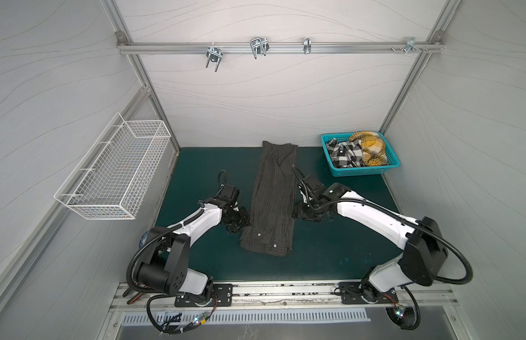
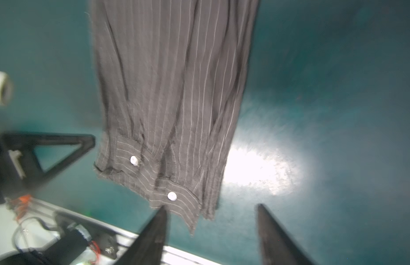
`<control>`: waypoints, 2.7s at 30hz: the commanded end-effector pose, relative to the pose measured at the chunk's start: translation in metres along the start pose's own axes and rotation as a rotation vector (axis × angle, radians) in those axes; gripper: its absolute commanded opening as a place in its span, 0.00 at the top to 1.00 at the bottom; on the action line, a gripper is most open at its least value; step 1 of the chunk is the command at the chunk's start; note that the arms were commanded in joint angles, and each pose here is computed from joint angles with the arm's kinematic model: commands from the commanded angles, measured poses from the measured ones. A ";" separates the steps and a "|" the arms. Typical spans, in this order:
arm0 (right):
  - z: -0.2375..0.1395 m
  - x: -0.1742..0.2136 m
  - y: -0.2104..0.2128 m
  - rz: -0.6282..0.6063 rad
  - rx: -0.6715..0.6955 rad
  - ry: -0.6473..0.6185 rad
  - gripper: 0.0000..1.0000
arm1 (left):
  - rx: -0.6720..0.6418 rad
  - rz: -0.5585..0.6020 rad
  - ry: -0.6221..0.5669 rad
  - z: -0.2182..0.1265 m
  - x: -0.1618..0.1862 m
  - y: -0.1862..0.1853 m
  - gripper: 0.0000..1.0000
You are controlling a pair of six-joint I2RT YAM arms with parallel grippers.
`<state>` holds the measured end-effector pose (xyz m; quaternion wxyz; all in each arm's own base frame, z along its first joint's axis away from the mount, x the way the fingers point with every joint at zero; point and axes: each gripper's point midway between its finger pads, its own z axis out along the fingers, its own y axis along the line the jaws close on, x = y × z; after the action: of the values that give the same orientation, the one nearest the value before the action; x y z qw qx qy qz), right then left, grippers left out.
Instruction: Fold and stack the long sleeve shirts
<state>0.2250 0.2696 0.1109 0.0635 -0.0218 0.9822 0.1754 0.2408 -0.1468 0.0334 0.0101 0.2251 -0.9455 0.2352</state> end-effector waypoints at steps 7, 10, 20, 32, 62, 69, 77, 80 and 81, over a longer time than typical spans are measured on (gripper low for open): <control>0.032 0.020 0.016 0.057 0.031 0.157 0.91 | 0.008 -0.043 0.051 0.019 0.030 0.020 0.92; 0.031 0.022 0.005 0.061 0.064 0.149 0.95 | -0.003 -0.023 0.078 0.024 0.048 0.023 0.92; 0.015 0.036 -0.024 0.074 0.041 0.182 1.00 | 0.050 0.086 0.075 -0.006 0.076 -0.006 0.86; 0.006 -0.029 -0.013 0.117 -0.049 0.159 1.00 | -0.029 0.198 0.009 -0.012 0.002 -0.055 0.99; 0.031 0.077 0.014 -0.037 -0.048 0.290 0.55 | 0.061 0.196 0.084 -0.026 0.081 -0.040 0.61; 0.059 0.100 0.031 -0.019 -0.060 0.375 0.56 | 0.116 0.119 0.153 0.004 0.082 -0.037 0.64; 0.076 0.118 0.023 0.038 -0.077 0.445 0.67 | 0.117 0.107 0.179 0.011 0.080 -0.042 0.64; 0.075 0.117 0.022 0.040 -0.074 0.441 0.69 | 0.103 0.104 0.176 0.013 0.079 -0.038 0.63; 0.074 0.117 0.022 0.041 -0.071 0.437 0.70 | 0.091 0.102 0.181 0.015 0.080 -0.036 0.63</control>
<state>0.1191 0.3106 0.0343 -0.1472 -0.0513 0.9676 0.1987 0.1760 -0.2090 0.0397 0.0795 0.1564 -0.9421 0.2859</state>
